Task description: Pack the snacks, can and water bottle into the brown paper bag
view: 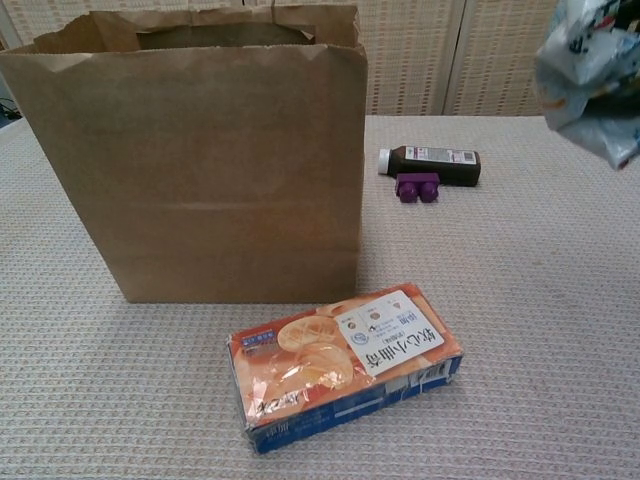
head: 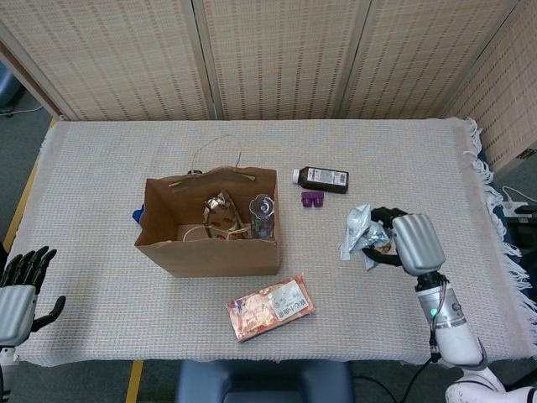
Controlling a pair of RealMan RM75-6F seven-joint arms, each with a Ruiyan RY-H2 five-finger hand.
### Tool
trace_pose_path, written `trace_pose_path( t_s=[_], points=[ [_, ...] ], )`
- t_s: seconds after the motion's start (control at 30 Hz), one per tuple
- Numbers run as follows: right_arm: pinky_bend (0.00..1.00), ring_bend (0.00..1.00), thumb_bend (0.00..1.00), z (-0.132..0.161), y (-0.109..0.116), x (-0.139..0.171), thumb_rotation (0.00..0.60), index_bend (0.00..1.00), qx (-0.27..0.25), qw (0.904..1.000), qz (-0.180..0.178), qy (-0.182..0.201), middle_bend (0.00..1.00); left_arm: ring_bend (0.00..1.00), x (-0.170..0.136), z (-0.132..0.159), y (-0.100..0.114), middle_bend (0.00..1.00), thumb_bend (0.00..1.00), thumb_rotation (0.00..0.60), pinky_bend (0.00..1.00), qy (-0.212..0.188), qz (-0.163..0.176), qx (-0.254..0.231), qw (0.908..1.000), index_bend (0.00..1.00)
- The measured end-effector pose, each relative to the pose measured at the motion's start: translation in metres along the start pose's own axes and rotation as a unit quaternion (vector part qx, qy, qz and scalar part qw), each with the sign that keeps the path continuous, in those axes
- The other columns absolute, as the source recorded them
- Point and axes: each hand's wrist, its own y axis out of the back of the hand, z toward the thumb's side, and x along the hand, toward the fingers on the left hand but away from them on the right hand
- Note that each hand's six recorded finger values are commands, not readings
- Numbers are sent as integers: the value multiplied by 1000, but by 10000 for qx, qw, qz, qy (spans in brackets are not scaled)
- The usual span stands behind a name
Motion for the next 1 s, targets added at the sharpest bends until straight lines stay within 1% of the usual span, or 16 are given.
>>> trace_pose_path(
  t_s=[0.07,0.2,0.3,0.4,0.5,0.57,0.67,0.7,0.87,1.0],
  points=[
    [838,726,330,7,17,-8,600,805,-189,9993,-320,38,701,0,1,1,0,0,359,600,0,-4,-3,3,10000,44],
    [832,724,330,25,50,-29,600,801,-568,9939,-945,101,701,0,1,1,0,0,359,600,0,-10,-11,-2,10000,43],
    [829,724,330,39,61,-42,600,801,-701,9901,-1213,97,701,0,2,1,0,0,360,600,0,-15,-17,-19,10000,44],
    [829,723,329,62,62,-56,600,801,-825,9867,-1394,159,701,0,2,1,0,0,360,600,0,-24,-20,-34,10000,44],
    [829,722,328,90,57,-68,600,801,-994,9832,-1503,298,701,0,1,0,0,0,359,600,0,-30,-20,-51,10000,43],
    [828,721,328,108,51,-74,600,801,-1145,9812,-1510,370,701,0,1,0,1,0,359,600,0,-19,3,-80,10000,43],
    [826,716,327,136,40,-83,600,801,-1235,9796,-1508,489,701,0,1,0,1,0,359,600,0,-10,10,-111,9999,44],
    [826,716,327,149,33,-87,600,801,-1236,9797,-1488,534,701,0,1,-1,1,0,359,600,0,-13,8,-105,9999,44],
    [820,707,326,180,9,-98,600,793,-1018,9826,-1427,617,701,0,0,-1,1,0,360,600,0,-19,4,-131,9999,43],
    [815,697,326,196,-20,-105,600,782,-840,9867,-1280,551,701,0,0,-2,1,0,360,600,0,-20,5,-127,9999,43]
  ],
)
